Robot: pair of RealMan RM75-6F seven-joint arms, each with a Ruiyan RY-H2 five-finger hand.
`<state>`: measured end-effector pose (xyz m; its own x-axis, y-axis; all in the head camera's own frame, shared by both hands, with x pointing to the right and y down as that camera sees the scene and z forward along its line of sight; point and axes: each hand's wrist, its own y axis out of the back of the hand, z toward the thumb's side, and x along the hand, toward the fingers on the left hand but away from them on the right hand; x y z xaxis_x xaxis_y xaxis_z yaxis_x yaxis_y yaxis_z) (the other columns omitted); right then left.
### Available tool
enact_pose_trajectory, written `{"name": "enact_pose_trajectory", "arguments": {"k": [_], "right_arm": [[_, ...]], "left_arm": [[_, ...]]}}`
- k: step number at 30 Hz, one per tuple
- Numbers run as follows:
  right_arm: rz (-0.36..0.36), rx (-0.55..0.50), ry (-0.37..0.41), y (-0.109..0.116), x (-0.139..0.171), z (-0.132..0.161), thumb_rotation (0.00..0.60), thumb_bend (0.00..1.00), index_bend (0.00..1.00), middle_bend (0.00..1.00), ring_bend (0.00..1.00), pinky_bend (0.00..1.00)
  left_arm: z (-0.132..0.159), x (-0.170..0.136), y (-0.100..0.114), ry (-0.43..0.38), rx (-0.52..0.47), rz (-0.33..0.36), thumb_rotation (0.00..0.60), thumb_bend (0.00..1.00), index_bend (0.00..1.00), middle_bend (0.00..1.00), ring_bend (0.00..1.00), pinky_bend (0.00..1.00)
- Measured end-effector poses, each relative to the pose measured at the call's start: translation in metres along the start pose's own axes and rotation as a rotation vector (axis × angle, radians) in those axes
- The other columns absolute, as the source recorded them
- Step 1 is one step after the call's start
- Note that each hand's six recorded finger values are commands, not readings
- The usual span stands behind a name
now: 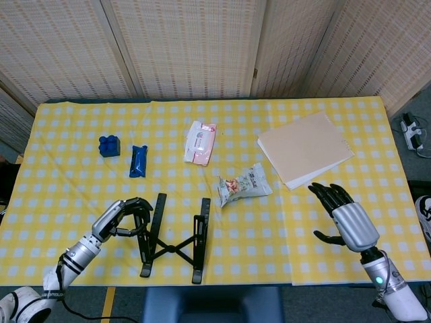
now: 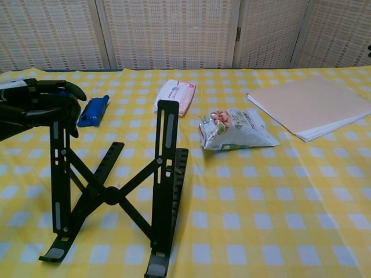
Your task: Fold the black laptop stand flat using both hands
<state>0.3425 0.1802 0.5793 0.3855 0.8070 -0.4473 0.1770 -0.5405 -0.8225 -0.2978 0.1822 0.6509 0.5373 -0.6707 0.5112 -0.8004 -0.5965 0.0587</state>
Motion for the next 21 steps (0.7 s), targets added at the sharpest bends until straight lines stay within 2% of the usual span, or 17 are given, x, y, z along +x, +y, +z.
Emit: {"name": "enact_pose_trajectory", "arguments": {"k": [11,15,21], "right_arm": [[0.185,-0.277,0.189,-0.022,-0.031,0.057,0.600,0.21,0.04,0.11,0.16,0.11],[0.249,-0.392,0.249,-0.028,-0.045,0.078,0.600,0.21,0.04,0.11,0.16,0.11],[0.329,-0.613,0.313,-0.036,-0.064,0.107,0.600,0.21,0.04,0.11,0.16,0.11]], "left_arm": [[0.001,-0.039,0.003,-0.080,0.038,0.128,0.600,0.40,0.49,0.63,0.56,0.49],[0.005,-0.048,-0.005,-0.100,0.032,0.114,0.600,0.40,0.49,0.63,0.56,0.49],[0.013,-0.053,-0.021,-0.121,0.038,0.049,0.600,0.40,0.48,0.63,0.55,0.48]]}}
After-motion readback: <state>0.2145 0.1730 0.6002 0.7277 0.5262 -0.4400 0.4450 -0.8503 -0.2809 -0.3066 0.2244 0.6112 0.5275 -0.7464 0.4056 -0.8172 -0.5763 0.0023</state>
